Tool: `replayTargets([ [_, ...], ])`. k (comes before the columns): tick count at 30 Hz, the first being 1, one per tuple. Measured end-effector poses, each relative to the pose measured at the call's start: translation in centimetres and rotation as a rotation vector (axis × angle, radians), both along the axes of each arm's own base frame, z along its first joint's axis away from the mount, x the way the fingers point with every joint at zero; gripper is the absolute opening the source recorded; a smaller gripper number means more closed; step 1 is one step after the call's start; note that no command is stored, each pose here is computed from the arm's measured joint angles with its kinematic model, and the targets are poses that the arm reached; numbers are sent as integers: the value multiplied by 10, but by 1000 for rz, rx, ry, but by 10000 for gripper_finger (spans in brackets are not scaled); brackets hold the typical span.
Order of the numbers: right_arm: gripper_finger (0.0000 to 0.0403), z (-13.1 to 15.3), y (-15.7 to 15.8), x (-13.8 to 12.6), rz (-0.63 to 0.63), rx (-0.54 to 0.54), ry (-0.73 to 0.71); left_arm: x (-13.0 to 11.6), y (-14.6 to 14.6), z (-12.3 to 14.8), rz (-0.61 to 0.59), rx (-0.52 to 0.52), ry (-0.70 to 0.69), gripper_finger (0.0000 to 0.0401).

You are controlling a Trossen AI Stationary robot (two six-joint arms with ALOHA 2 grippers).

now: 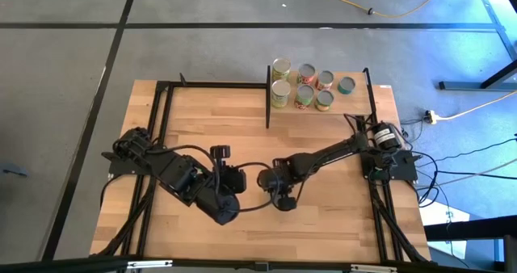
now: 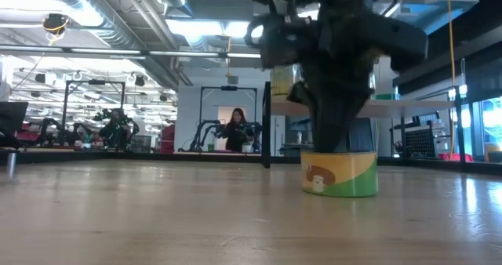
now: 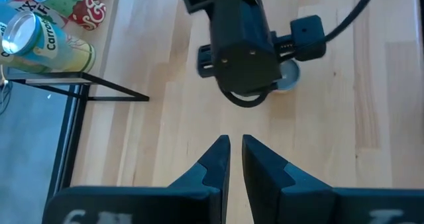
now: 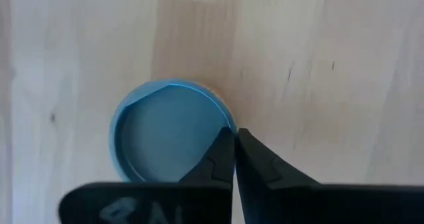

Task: Pick and place cans onto a shelf
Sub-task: Put the green and yellow can on the shelf

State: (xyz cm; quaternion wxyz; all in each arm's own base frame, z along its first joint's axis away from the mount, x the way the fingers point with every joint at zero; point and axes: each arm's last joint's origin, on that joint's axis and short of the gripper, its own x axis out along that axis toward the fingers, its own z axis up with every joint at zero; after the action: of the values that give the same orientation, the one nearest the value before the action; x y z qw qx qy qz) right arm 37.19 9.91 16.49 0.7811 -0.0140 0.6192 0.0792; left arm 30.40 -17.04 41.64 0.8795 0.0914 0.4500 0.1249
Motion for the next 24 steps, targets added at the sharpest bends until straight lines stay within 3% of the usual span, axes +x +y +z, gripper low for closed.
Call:
replayTargets([
  [14, 2, 78, 11, 4, 74, -70, 59, -8, -14, 0, -24, -16, -8, 33],
  [24, 2, 135, 13, -13, 55, -257, 122, -11, -18, 0, -38, -18, -8, 33],
])
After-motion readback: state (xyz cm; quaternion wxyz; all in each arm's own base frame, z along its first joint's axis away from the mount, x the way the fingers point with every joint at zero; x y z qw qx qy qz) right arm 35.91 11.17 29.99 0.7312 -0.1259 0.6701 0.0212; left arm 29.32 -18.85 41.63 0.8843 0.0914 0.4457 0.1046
